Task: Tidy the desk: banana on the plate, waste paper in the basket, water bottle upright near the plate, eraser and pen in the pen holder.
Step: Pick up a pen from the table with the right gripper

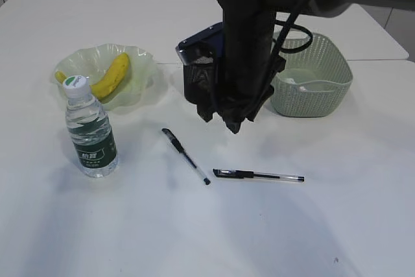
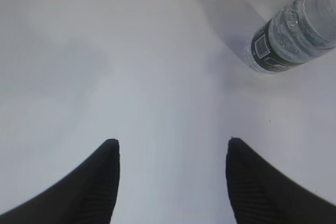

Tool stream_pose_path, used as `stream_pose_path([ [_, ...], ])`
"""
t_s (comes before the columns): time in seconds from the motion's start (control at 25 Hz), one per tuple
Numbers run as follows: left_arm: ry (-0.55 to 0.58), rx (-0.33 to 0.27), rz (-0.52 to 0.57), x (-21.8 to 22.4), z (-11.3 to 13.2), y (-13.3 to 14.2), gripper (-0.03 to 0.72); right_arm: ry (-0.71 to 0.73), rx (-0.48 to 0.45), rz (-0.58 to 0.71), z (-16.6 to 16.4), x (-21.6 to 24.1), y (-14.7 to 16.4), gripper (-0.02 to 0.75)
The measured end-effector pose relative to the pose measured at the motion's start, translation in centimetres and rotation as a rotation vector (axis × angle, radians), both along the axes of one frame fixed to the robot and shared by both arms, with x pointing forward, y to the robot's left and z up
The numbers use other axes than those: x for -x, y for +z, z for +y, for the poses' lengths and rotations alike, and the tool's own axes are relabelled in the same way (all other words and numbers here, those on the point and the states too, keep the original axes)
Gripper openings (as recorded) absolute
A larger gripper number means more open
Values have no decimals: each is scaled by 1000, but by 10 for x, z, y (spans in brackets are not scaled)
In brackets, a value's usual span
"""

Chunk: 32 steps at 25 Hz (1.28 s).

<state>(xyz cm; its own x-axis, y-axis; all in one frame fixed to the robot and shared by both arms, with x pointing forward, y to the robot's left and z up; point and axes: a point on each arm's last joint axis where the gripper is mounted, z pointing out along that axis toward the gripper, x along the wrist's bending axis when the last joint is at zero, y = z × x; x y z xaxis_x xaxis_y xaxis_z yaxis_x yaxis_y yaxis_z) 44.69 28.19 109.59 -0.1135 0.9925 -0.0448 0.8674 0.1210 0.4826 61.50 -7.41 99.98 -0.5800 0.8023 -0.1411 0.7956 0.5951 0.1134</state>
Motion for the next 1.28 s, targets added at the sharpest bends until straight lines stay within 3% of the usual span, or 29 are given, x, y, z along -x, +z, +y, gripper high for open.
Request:
stream_pose_path([
  [0.48,0,-2,0,0,0,0,447,317,59,162,-19,38,-34,282],
  [0.72,0,-2,0,0,0,0,447,394,34,90,-17,35,-39,282],
  [1.0,0,-2,0,0,0,0,447,428,109,77,-23,32,-39,282],
  [1.28,0,-2,0,0,0,0,447,647,43,38,-13,31,-39,282],
])
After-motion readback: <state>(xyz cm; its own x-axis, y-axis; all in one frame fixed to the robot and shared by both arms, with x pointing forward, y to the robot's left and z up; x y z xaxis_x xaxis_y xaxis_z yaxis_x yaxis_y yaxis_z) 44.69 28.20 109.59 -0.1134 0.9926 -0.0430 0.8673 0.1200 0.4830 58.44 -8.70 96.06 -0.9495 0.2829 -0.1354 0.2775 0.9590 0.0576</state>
